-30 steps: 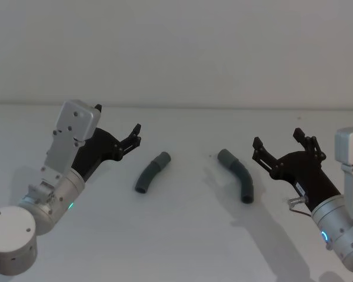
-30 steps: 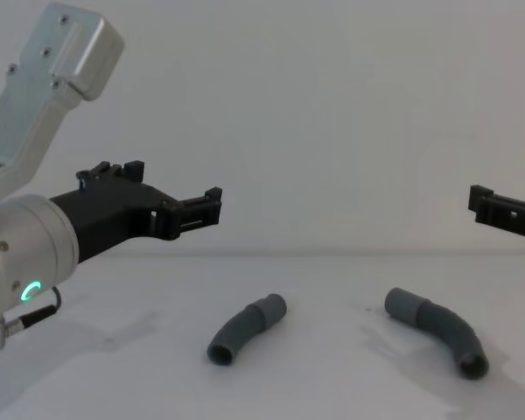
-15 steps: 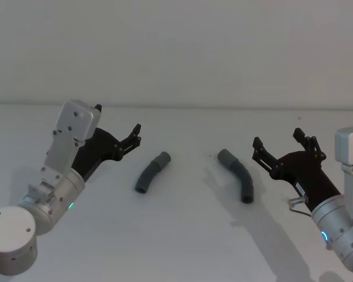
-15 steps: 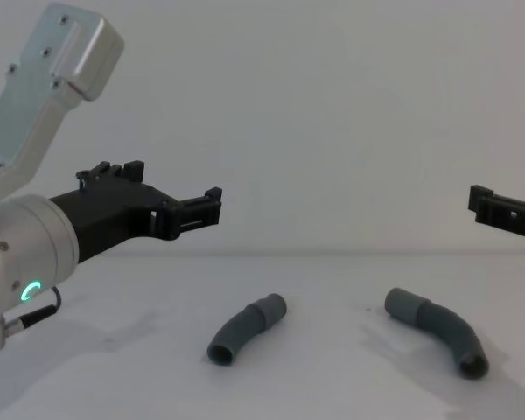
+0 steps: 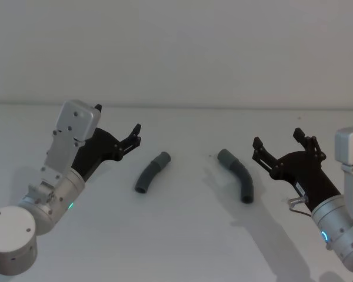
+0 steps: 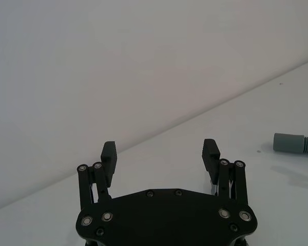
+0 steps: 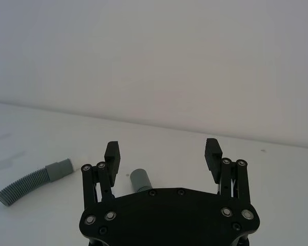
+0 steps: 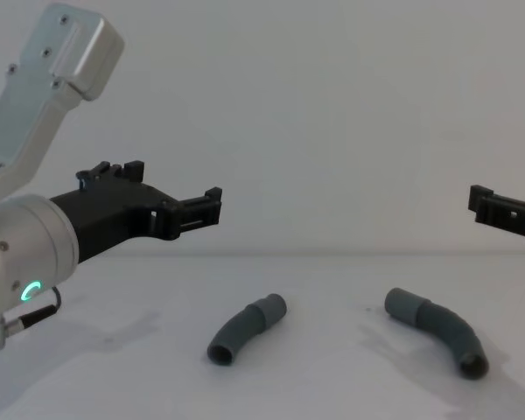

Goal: Use both hands to pick up one end of the pipe from the table, align the ends, and insert them.

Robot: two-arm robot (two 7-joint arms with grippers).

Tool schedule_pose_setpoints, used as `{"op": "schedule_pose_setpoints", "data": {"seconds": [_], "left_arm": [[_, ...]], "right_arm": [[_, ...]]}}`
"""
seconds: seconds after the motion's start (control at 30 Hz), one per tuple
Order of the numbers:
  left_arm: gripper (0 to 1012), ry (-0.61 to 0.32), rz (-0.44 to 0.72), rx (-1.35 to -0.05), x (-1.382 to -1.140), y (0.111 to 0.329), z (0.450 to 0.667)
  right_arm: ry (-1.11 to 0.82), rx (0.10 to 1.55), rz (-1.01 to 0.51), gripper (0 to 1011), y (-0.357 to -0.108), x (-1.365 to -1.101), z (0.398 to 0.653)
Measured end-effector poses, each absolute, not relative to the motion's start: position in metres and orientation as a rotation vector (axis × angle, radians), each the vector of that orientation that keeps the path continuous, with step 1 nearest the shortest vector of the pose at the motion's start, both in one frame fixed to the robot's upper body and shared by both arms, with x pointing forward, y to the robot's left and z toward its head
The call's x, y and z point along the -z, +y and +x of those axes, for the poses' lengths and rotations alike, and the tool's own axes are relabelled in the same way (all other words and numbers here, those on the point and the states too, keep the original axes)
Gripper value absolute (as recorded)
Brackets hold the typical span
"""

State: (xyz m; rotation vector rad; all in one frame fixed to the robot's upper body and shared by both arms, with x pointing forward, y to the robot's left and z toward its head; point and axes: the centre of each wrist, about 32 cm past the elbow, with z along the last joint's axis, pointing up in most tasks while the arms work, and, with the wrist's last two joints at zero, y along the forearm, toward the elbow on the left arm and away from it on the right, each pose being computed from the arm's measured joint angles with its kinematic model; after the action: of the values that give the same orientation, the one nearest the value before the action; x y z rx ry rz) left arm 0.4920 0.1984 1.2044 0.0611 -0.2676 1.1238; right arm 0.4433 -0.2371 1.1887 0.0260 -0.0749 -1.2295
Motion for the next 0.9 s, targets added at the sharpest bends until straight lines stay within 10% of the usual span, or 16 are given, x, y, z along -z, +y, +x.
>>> {"op": "schedule_pose_setpoints", "data": {"seconds": [0.9], "left_arm": [[1001,-0.268,0.061,-1.124,-1.2044,0.1984,0.4920]], "right_arm": [[-0.075,1.230,0.026,1000,-0.2371,-1.1887,0.4433]]}}
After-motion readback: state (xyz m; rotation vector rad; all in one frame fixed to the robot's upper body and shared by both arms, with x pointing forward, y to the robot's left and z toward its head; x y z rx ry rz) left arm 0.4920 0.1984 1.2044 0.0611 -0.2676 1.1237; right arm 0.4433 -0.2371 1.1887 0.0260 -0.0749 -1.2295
